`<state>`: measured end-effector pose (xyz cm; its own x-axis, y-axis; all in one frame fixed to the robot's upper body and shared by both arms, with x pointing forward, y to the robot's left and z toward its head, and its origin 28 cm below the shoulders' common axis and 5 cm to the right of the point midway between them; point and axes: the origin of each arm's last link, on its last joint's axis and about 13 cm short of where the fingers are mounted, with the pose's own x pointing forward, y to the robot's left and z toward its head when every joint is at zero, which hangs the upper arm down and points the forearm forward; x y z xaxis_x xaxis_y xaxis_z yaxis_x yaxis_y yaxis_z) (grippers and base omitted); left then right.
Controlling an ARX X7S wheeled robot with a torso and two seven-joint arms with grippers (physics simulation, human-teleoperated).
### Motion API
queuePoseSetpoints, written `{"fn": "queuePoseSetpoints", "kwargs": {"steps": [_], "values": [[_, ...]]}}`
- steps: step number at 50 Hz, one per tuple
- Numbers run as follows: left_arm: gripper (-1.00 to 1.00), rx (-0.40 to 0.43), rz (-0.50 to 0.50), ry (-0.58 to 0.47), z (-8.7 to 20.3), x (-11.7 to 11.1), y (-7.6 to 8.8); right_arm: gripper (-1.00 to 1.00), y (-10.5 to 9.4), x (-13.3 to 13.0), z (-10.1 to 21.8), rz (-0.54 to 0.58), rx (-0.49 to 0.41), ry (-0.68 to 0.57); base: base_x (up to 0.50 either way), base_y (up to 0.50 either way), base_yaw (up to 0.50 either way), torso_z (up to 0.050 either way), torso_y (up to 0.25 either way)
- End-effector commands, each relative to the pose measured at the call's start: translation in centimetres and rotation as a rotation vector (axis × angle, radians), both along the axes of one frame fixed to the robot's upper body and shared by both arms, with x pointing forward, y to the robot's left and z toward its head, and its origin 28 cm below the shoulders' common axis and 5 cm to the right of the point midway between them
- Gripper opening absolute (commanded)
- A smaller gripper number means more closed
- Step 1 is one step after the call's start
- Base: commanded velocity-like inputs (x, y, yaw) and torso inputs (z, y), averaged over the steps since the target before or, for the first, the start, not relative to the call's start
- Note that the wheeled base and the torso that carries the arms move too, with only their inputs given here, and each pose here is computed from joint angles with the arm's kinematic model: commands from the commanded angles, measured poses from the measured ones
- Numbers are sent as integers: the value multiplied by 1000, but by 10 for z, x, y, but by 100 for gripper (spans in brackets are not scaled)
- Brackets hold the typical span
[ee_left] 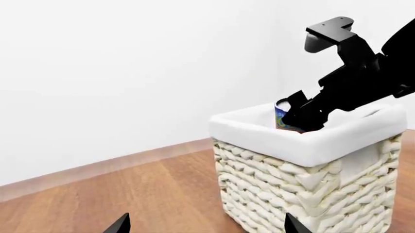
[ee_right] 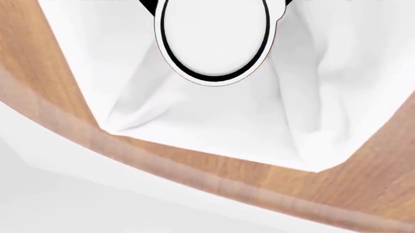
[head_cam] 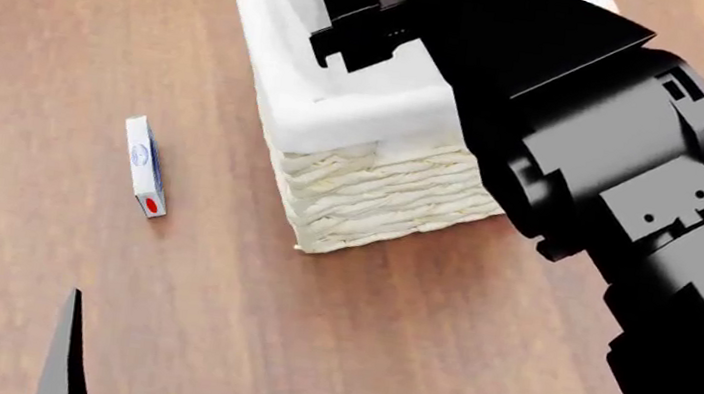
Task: Pick up the alphabet soup and the cream cheese box, and put them in the basket.
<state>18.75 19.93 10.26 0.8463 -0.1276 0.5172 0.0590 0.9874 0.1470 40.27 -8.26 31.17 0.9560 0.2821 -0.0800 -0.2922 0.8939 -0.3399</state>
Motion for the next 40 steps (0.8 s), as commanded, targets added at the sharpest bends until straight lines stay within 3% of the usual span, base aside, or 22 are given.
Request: {"fn": "queuePoseSetpoints", "kwargs": {"steps": [1,8,9,40], "values": [[100,2,2,0,0,0,0,-100,0,-1,5,5,-38,-38,0,0,0,0,0],[100,4,5,0,0,0,0,-100,0,0,7,1,-40,-39,0,0,0,0,1],[100,3,3,0,0,0,0,100,0,0,6,3,-44,-35,0,0,0,0,0],[100,9,1,5,-1,1,-1,100,-3,3,-1,-14,-51,-41,0,0,0,0,0]]}}
